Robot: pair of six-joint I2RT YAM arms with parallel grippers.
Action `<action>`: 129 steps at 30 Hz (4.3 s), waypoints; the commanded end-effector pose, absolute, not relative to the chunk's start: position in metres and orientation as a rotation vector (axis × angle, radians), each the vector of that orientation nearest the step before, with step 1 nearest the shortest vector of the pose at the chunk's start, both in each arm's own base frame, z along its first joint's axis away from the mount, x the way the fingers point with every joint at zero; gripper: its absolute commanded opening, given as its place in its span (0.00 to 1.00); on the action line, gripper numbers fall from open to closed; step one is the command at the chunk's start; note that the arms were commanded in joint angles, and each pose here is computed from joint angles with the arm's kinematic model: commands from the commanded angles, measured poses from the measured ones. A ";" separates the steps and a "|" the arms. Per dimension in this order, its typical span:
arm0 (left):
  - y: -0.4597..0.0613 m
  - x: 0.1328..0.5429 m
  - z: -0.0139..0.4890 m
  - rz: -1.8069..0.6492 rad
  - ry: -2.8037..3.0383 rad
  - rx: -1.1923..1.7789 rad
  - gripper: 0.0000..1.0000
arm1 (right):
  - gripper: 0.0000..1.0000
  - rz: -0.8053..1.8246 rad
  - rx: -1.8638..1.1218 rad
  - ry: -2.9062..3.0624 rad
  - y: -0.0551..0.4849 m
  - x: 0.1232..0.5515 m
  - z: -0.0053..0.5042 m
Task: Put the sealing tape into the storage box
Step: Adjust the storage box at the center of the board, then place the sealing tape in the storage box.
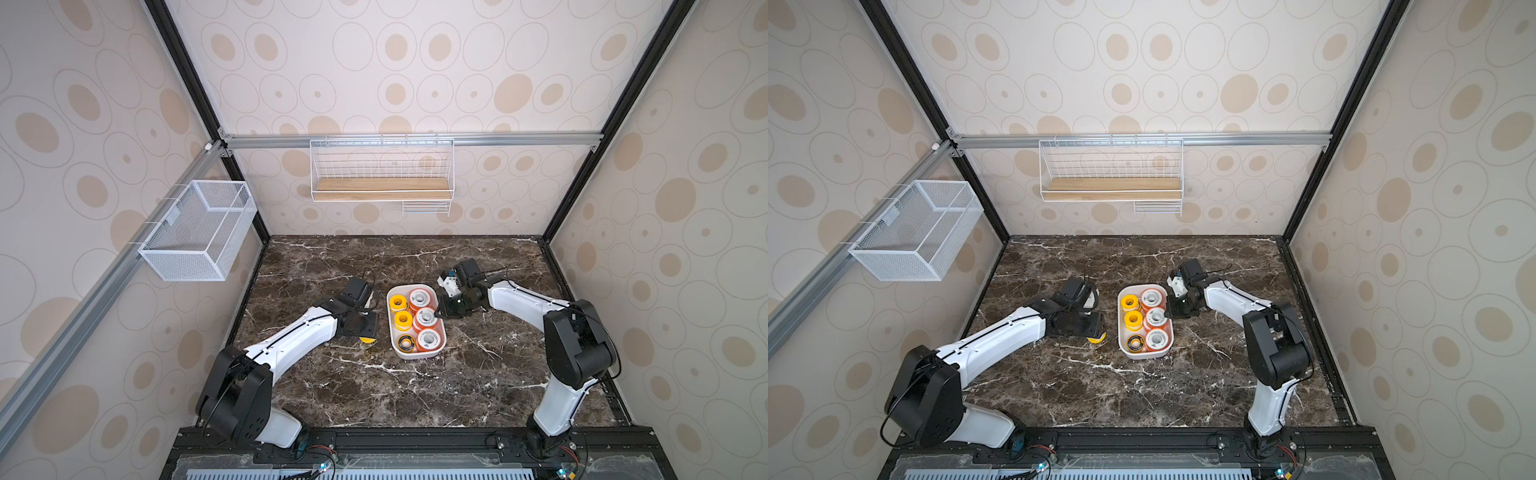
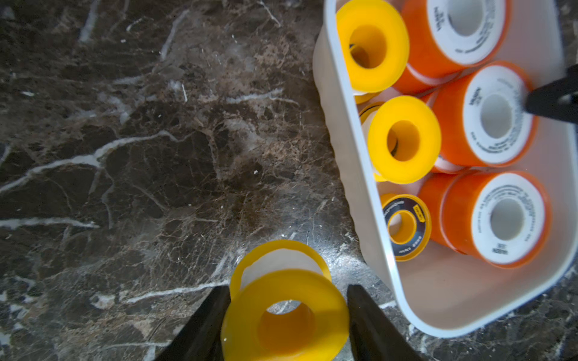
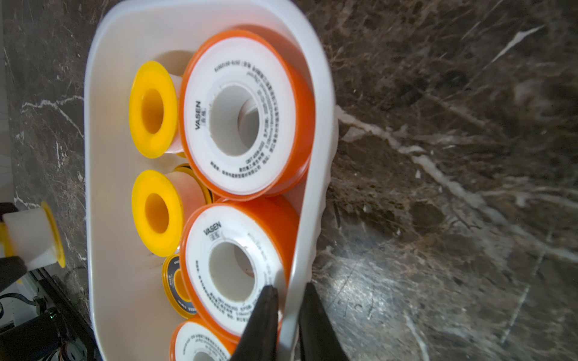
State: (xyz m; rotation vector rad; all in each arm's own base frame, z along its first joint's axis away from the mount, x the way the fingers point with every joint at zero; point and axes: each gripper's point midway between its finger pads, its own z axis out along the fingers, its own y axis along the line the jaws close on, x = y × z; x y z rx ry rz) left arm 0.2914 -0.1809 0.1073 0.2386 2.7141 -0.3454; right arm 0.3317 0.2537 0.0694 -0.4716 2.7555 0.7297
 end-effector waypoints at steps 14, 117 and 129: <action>-0.234 0.277 0.164 -0.464 2.648 0.404 0.61 | 0.25 0.754 -0.448 2.760 0.249 0.322 0.082; -0.198 0.329 0.147 -0.022 2.500 0.327 0.68 | 0.52 0.584 -0.506 2.512 0.225 0.332 0.122; -0.116 0.357 0.185 0.449 2.087 0.133 0.71 | 0.61 -0.082 -0.387 2.255 0.130 0.358 0.154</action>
